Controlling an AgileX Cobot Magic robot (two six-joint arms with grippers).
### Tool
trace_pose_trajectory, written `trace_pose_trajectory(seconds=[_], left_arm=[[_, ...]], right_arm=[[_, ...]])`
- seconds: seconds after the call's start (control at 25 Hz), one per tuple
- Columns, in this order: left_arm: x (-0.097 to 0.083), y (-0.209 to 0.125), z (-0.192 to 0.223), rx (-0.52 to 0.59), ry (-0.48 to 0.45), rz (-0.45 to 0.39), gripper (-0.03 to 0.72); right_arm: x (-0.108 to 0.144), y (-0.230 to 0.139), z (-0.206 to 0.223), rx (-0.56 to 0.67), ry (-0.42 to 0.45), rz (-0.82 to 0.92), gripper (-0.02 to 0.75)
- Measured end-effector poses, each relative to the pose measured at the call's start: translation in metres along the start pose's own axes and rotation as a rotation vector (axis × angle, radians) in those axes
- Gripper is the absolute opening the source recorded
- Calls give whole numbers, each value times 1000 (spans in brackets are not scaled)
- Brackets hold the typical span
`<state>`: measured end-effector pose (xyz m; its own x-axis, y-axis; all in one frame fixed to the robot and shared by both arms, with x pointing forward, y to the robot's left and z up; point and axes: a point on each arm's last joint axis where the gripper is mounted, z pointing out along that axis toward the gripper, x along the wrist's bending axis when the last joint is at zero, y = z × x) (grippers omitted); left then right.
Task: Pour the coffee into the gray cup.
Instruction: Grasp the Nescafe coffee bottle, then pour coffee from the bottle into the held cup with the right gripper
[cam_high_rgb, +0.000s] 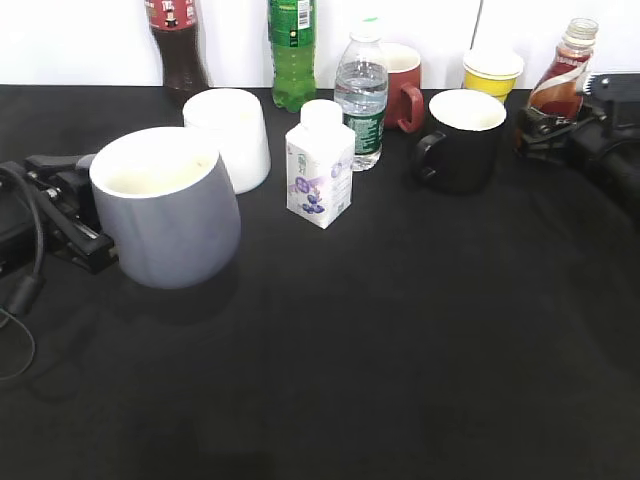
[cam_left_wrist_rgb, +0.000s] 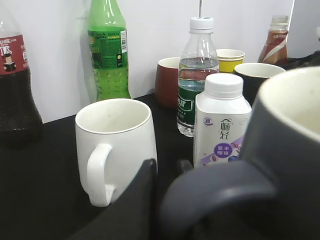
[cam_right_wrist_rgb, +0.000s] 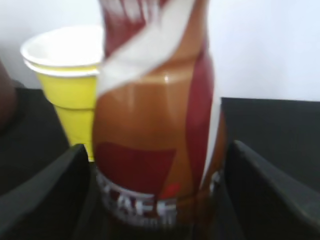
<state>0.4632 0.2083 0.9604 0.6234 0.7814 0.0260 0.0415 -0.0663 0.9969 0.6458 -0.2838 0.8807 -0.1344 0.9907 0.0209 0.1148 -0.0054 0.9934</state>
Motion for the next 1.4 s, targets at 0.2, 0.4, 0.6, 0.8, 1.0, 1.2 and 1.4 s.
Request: trace_pose_trajectory(seconds=[0.2,0.4,0.6,0.8,1.0,1.2,1.4], left_arm=[[0,0,0,-1,0,0,81],[0,0,0,-2,0,0,81],[0,0,0,-2,0,0,81],[0,0,0,-5,-5,2,81],[-3,0,0,1,-36,18,81],[-10,-2,0,15,-112,58,81],[-11,-2,0,16,-118,61,81]], right_arm=[[-2,-13,21,-6,7,0,630],[4,-11,39,-10,65,-26,563],[5,-11,39,-10,59,-20,533],[8,4,13,-13,58,-55,533],[14,64,-29,-109,61,-74,533],[34,115,-73,-88,215,-118,533],[96,145,-102,-85,441,-145,533]])
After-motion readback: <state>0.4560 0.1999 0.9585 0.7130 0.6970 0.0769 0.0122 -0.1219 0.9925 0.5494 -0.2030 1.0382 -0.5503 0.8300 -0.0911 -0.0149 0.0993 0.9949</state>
